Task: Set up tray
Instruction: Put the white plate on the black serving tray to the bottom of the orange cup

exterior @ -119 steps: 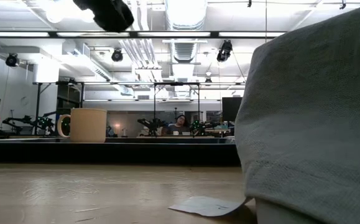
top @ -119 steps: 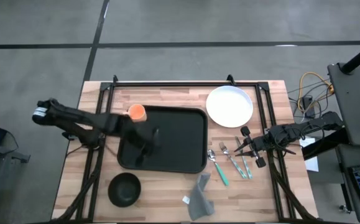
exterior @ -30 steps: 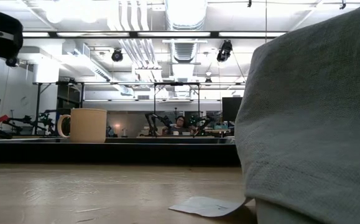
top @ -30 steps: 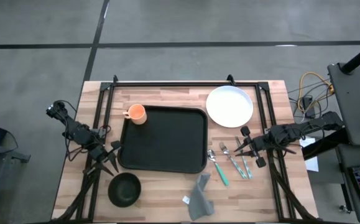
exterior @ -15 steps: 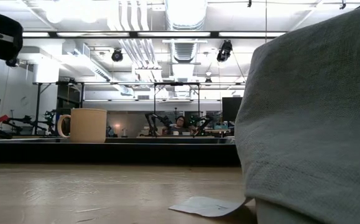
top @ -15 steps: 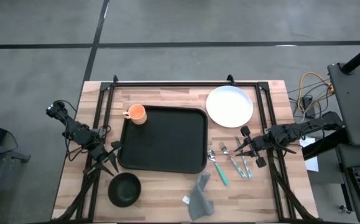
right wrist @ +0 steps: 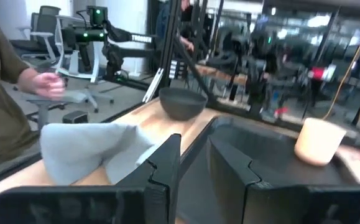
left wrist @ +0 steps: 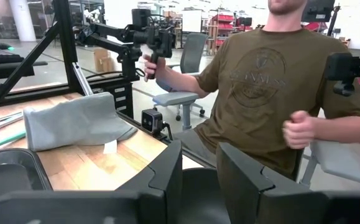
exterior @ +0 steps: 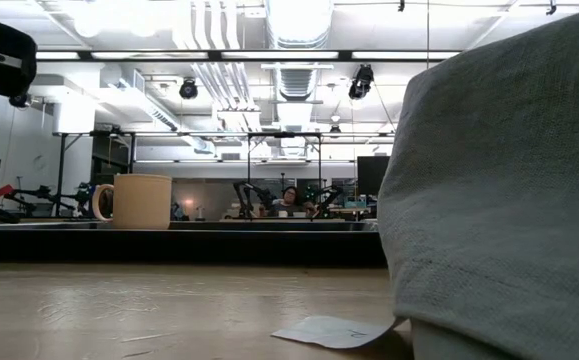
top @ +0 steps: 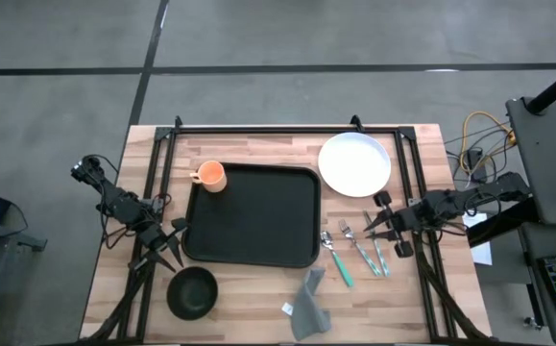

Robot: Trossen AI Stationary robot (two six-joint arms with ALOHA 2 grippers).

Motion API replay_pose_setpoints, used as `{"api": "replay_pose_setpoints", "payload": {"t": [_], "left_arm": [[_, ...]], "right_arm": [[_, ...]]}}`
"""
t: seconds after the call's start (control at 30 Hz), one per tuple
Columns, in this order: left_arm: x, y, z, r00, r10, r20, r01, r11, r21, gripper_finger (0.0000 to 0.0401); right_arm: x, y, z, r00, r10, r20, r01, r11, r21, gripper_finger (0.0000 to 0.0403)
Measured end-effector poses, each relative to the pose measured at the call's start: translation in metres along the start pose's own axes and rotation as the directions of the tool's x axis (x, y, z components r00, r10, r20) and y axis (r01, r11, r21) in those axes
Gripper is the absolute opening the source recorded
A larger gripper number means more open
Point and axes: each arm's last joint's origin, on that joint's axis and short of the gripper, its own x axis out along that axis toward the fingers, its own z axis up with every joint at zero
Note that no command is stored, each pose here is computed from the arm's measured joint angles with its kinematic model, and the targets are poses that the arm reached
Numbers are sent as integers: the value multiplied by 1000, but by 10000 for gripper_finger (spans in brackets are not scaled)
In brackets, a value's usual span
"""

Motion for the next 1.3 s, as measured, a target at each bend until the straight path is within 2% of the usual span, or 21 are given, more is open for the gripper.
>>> {"api": "replay_pose_setpoints", "payload": {"t": [0.13,0.23,0.37,0.47,0.63,0.7,0.77,0.87,0.93,1.03,1.1,1.17,1.3], "left_arm": [[0,0,0,1000,0,0,0,1000,0,81],[0,0,0,1000,0,-1,0,1000,0,81],[0,0,0,1000,0,-1,0,1000,0,81],[0,0,0,1000,0,-4,0,1000,-1,81],[0,0,1,1000,0,-5,0,1000,-1,81],[0,0,1,1000,0,-4,0,1000,-1,81],[0,0,1,1000,0,-3,0,1000,-1,81],[0,0,1,1000,0,-3,0,1000,-1,81],[0,0,1,1000,0,-3,0,1000,-1,81],[0,0,1,1000,0,-2,0,1000,-1,81],[0,0,1,1000,0,-2,0,1000,-1,81],[0,0,1,1000,0,-2,0,1000,0,81],[0,0,1,1000,0,-1,0,1000,-1,81]], "right_arm": [[-1,-2,10,994,-16,104,24,997,-76,68],[-2,-3,20,978,-30,204,45,997,-67,68],[-5,-5,32,943,-47,328,60,998,-32,68],[-10,-6,42,900,-81,427,139,984,-107,68],[-21,-10,59,785,-165,597,384,886,-259,68],[-25,-12,64,737,-209,643,497,812,-305,68],[-27,-14,65,709,-276,649,586,742,-325,68],[-28,-20,68,670,-456,586,694,665,-276,68],[-29,-26,76,608,-618,499,777,592,-214,68],[-28,-34,83,508,-817,272,861,496,-118,68],[-25,-37,85,462,-880,109,882,444,-157,68],[-23,-39,87,449,-893,-20,872,443,-210,68],[-26,-39,94,489,-844,-220,839,524,-148,68]]}}
